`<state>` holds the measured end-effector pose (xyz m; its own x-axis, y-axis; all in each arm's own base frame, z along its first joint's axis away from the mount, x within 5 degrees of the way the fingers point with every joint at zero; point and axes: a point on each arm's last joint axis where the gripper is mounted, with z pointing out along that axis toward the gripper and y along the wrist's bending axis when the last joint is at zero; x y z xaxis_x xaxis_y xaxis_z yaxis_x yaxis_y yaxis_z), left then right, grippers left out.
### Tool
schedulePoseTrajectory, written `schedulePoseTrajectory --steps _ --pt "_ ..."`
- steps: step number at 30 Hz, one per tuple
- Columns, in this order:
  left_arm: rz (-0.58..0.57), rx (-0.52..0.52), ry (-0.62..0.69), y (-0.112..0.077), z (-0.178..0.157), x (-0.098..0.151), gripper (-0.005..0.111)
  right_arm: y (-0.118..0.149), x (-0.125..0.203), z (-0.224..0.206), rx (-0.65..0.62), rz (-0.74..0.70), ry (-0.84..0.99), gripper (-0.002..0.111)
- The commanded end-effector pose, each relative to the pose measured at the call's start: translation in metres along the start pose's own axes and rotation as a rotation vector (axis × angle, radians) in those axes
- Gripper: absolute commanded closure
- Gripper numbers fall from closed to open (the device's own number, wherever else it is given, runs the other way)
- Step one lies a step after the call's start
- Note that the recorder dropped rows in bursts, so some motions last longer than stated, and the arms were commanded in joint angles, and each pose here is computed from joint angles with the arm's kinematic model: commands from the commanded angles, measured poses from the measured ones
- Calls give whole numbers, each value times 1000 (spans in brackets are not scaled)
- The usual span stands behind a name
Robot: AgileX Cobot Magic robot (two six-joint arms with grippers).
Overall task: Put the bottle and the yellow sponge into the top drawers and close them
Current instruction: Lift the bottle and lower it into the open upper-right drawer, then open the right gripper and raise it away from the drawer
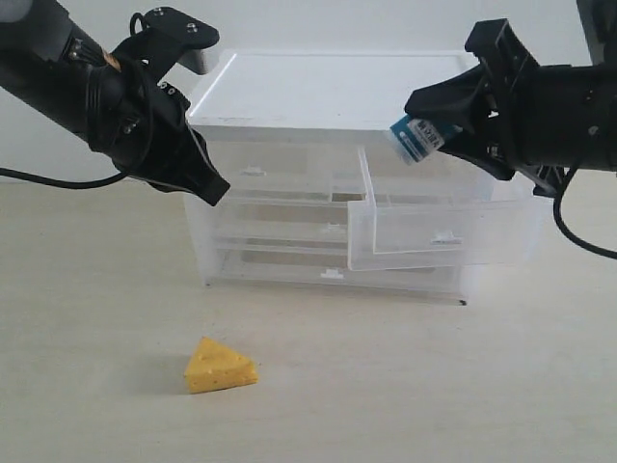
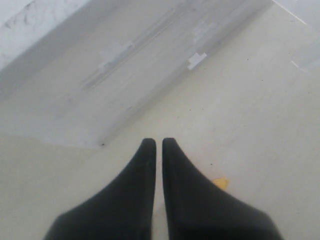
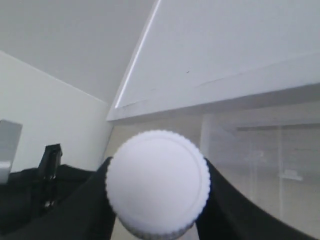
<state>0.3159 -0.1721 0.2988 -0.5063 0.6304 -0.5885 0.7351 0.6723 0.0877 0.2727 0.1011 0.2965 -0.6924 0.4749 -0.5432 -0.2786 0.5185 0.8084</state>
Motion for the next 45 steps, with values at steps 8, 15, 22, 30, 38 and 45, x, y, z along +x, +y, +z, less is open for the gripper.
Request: schedulePoseTrajectory --steps 8,15,22,30,38,45 --pt "-9 1 -10 0 -2 0 103 -24 -6 13 95 49 -24 76" --pt "-9 1 -10 0 -2 0 103 -24 -6 13 103 10 -26 38" --pt "-9 1 -10 0 -2 0 103 -24 -8 10 122 -55 -41 38" --pt "-9 1 -10 0 -2 0 103 31 -16 -9 -88 -395 -4 74" --pt "-9 1 -10 0 -2 0 103 32 4 -12 -100 -653 213 108" --pt "-9 1 -10 0 -2 0 103 58 19 7 -112 -870 183 108"
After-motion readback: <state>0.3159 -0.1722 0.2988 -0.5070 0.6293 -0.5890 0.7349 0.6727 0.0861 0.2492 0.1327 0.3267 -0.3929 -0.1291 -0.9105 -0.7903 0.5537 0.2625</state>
